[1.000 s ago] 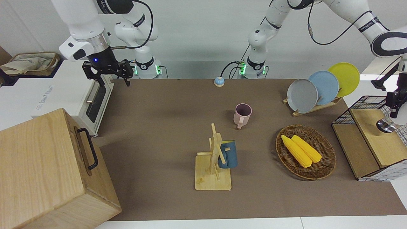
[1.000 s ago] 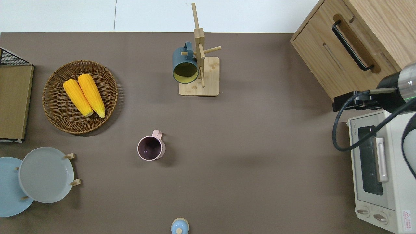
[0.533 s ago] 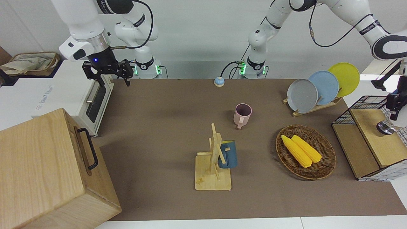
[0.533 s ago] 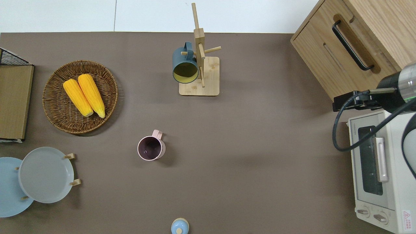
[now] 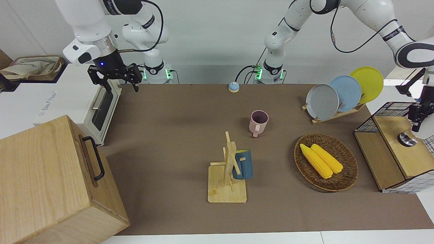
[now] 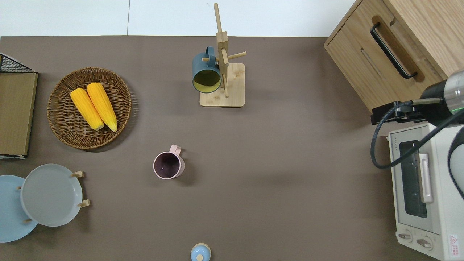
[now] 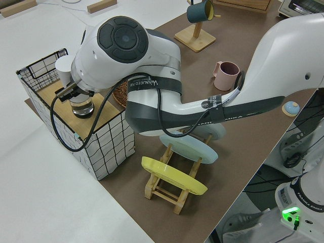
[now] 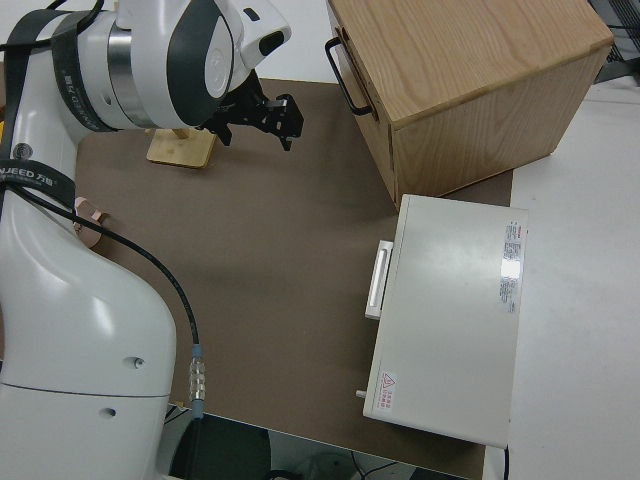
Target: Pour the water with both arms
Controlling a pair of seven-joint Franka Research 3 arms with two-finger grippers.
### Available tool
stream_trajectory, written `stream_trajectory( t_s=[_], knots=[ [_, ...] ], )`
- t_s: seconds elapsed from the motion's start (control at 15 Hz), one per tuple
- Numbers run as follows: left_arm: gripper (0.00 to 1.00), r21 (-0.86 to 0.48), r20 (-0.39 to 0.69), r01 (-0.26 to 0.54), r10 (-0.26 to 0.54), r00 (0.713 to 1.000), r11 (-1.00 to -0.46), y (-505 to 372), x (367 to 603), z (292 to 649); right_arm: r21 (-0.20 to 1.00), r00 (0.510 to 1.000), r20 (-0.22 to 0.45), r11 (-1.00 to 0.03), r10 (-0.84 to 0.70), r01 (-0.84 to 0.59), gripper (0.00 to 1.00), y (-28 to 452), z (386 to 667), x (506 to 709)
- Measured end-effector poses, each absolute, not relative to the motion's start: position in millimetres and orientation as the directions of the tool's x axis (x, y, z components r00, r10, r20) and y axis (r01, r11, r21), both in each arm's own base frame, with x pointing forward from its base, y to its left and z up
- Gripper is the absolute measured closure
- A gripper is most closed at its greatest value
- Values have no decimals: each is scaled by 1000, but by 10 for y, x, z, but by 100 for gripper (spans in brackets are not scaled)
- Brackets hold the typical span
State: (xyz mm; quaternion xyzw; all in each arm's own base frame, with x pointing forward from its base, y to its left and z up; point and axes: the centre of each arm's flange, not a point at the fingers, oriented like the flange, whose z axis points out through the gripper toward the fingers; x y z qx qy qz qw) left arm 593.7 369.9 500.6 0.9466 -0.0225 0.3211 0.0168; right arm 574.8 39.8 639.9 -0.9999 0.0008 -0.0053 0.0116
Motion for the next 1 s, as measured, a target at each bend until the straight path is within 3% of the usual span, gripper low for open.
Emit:
stream_trajectory(
  t_s=[0.4, 0.53, 0.67, 1.0],
  knots=[
    [36, 18, 609, -53, -31, 793, -998, 3703, 5940, 5002, -23, 1000, 11, -1000, -2, -1, 0, 398, 6399, 5748],
    [23, 14, 615, -50, -31, 788, -999, 3711, 5941, 5021, -23, 1000, 11, -1000, -2, -1, 0, 398, 6399, 5748],
    [3, 8, 623, -47, -32, 781, -999, 3722, 5948, 5073, -23, 1000, 11, -1000, -2, -2, 0, 398, 6399, 5748],
    [0, 15, 621, -47, -27, 783, -999, 3725, 5946, 5096, -23, 1000, 11, -1000, -2, -1, 0, 398, 6399, 5748]
  ],
)
